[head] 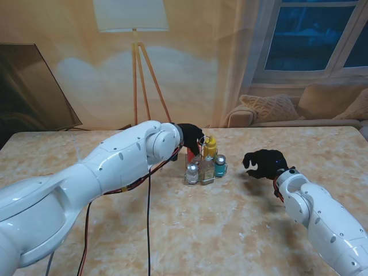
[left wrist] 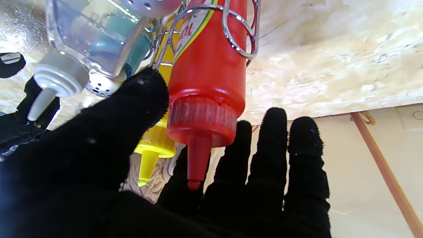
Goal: Place the seasoning bottles into the rack
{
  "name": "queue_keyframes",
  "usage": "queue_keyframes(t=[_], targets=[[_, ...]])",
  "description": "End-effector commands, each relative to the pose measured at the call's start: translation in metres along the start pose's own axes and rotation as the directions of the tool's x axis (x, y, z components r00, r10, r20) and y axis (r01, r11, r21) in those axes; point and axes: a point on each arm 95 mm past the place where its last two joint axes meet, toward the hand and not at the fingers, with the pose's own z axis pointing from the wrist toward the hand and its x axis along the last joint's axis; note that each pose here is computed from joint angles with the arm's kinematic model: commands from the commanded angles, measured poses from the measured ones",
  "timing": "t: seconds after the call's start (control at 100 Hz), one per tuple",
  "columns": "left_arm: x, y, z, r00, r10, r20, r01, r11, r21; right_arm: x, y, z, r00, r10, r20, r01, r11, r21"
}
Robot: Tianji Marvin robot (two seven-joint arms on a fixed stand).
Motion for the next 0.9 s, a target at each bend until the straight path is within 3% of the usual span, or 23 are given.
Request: queue_keyframes(t=[0.0, 0.58, 0.89], targets=[[0.002, -0.002, -0.001, 1.000, 0.003, -0.008, -0.003, 1.000, -0.010, 0.004, -0.005, -0.002, 1.000, 0.002, -0.009, -0.001, 1.000, 0.018], [-0.005, -0.024, -0.029, 0.998, 0.012, -0.063, -0.013, 1.000, -0.009, 0.003, -0.005, -0.003, 1.000, 0.000, -0.008, 0.000, 1.000, 0.015], [-0.015, -0.044, -0.060, 0.997, 0.036, -0.074, -0.031, 0.997, 0.071, 0.003, -0.005, -0.003, 1.000, 0.000, -0.008, 0.000, 1.000, 0.011]])
